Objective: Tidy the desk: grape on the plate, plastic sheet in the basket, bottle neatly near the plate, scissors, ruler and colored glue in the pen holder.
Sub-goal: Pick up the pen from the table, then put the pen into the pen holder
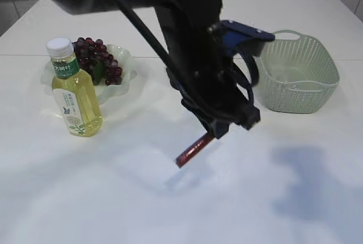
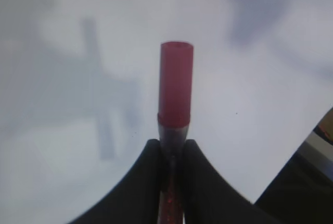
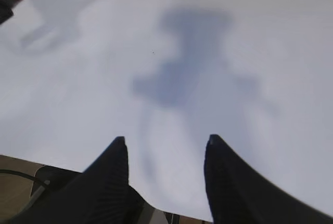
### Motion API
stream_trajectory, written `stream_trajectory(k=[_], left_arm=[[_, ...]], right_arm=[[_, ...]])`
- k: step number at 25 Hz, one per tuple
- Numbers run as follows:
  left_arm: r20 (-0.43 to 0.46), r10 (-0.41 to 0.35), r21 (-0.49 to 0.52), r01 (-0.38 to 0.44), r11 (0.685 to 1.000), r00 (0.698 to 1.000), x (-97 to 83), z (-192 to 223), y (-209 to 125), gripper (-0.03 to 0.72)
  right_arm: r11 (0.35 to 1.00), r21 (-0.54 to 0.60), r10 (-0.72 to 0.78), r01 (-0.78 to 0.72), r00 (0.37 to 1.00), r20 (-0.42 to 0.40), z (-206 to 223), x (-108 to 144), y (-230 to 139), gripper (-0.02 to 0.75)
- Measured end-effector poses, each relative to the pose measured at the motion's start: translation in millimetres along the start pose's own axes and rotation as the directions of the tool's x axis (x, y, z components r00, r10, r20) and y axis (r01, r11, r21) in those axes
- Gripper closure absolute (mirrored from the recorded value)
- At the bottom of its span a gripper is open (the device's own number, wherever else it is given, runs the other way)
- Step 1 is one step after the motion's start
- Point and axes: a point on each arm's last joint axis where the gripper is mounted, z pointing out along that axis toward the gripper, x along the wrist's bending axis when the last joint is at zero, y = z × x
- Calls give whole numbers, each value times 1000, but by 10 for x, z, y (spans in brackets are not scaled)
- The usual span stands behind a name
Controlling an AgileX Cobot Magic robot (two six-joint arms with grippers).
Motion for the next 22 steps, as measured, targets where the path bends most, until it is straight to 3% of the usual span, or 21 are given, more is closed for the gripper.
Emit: stream_trajectory(k=[6, 11, 16, 18, 22], left_arm=[[-10, -57, -173, 54, 983, 998, 569, -360, 59, 614], [-46, -125, -360, 100, 928, 991, 1002, -597, 118, 615], [-84, -188, -574, 106, 812, 979, 1281, -732, 249, 615], [-96, -202, -655, 91, 750, 975, 1329, -790, 312, 615], [-118, -227, -805, 40, 592, 967, 1397, -920, 446, 615]], right_arm=[[999, -13, 40, -40, 999, 4, 0, -4, 11, 354], [999, -37, 39, -39, 999, 5, 0, -5, 33, 354], [998, -63, 24, -21, 999, 36, -2, -34, 56, 354], [997, -71, 16, -12, 998, 53, -3, -49, 63, 355], [996, -86, 6, 1, 997, 74, -4, -68, 77, 354]])
